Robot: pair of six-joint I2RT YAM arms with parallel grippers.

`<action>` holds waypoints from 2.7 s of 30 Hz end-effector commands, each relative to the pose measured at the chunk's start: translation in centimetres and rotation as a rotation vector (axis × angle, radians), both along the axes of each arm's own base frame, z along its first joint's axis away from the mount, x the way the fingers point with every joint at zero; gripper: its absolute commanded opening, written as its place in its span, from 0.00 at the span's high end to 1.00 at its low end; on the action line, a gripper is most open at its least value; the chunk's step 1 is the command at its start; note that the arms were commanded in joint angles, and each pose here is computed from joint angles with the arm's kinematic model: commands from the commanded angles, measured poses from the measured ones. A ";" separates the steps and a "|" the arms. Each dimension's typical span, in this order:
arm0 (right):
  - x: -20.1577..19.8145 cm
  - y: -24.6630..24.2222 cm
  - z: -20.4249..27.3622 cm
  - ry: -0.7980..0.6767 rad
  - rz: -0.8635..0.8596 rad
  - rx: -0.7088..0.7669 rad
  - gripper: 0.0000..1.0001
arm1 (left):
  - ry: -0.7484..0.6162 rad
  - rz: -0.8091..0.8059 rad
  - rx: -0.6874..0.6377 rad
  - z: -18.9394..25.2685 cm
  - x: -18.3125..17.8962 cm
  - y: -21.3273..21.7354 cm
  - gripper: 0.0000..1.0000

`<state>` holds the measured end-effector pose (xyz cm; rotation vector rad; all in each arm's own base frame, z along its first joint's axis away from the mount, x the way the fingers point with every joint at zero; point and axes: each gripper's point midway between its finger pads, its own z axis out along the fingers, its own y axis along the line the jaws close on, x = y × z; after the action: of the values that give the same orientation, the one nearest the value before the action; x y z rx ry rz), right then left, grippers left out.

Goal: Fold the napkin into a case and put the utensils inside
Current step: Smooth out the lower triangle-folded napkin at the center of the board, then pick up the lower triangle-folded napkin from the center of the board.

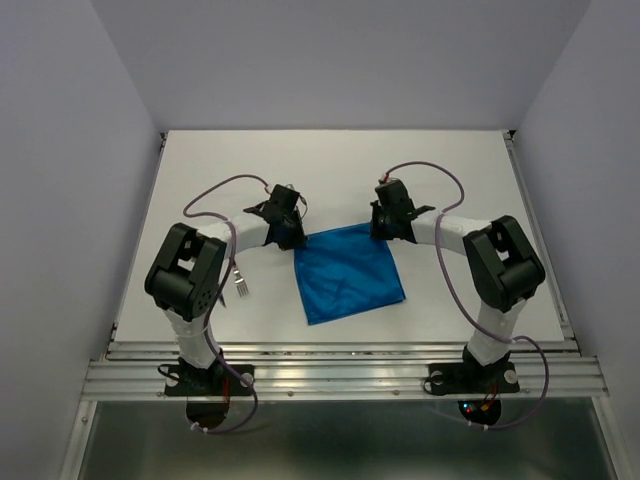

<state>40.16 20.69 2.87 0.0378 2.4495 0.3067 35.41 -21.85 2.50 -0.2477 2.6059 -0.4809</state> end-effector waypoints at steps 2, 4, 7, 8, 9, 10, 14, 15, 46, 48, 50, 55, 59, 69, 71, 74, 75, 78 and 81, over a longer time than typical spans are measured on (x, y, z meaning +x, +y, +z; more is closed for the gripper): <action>-1.8 -0.3 3.5 -0.026 0.043 0.032 0.95 | -0.033 -0.008 0.025 2.9 -1.7 0.7 1.00; -1.8 -0.1 5.7 -0.076 0.038 0.050 0.93 | -0.057 -0.005 0.031 4.4 -1.9 1.0 1.00; -2.1 1.4 8.2 -0.124 0.056 0.060 0.89 | -0.103 0.032 0.079 6.5 -1.6 2.5 1.00; -3.1 3.0 8.9 -0.138 0.091 0.057 0.80 | -0.136 0.051 0.090 7.8 -1.3 3.2 1.00; -3.2 3.4 9.3 -0.160 0.084 0.030 0.77 | -0.131 0.060 0.100 8.1 -1.4 3.7 1.00; -3.2 4.4 9.8 -0.179 0.093 0.023 0.74 | -0.137 0.090 0.100 8.6 -1.0 4.9 0.99; -4.4 9.5 9.5 -0.192 0.168 -0.019 0.53 | -0.175 0.164 0.080 11.2 -0.3 8.3 0.89; -4.3 10.2 9.4 -0.199 0.170 -0.040 0.48 | -0.169 0.184 0.084 11.4 -0.4 9.2 0.87; -3.9 20.4 -0.8 -0.179 0.247 -0.342 0.71 | -0.141 0.295 0.035 10.0 -2.8 14.7 0.69; -4.0 20.7 -0.9 -0.176 0.251 -0.326 0.84 | -0.143 0.296 0.034 10.0 -2.9 14.7 0.69; -4.0 20.8 -0.6 -0.178 0.251 -0.312 0.92 | -0.140 0.295 0.033 9.9 -3.0 14.7 0.69; -4.5 22.0 1.6 -0.174 0.292 -0.155 0.99 | -0.126 0.284 0.018 9.1 -3.2 14.3 0.68; -5.0 21.8 3.3 -0.149 0.343 0.030 0.99 | -0.109 0.229 -0.055 8.3 -3.3 12.7 0.45; -7.3 21.7 4.9 -0.059 0.456 0.311 0.99 | -0.076 0.129 -0.241 7.3 -2.8 8.8 0.04; -7.6 22.0 5.4 -0.067 0.476 0.341 0.99 | -0.057 0.112 -0.287 7.1 -3.0 7.7 0.03; -8.5 22.1 5.5 -0.055 0.511 0.367 0.99 | -0.043 0.085 -0.327 6.7 -2.8 6.2 0.03; -8.3 22.0 6.0 -0.062 0.516 0.384 0.99 | -0.028 0.078 -0.351 6.4 -2.6 5.5 0.03; -8.6 22.1 6.4 -0.064 0.526 0.399 0.99 | -0.008 0.055 -0.380 5.7 -2.3 4.0 0.04; -8.8 22.0 6.4 -0.061 0.527 0.401 0.99 | 0.024 0.042 -0.412 4.7 -2.3 2.9 0.04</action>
<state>30.88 41.30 4.75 -0.4353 2.3982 0.8856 32.53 -16.76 6.72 -0.4786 2.5297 -0.8699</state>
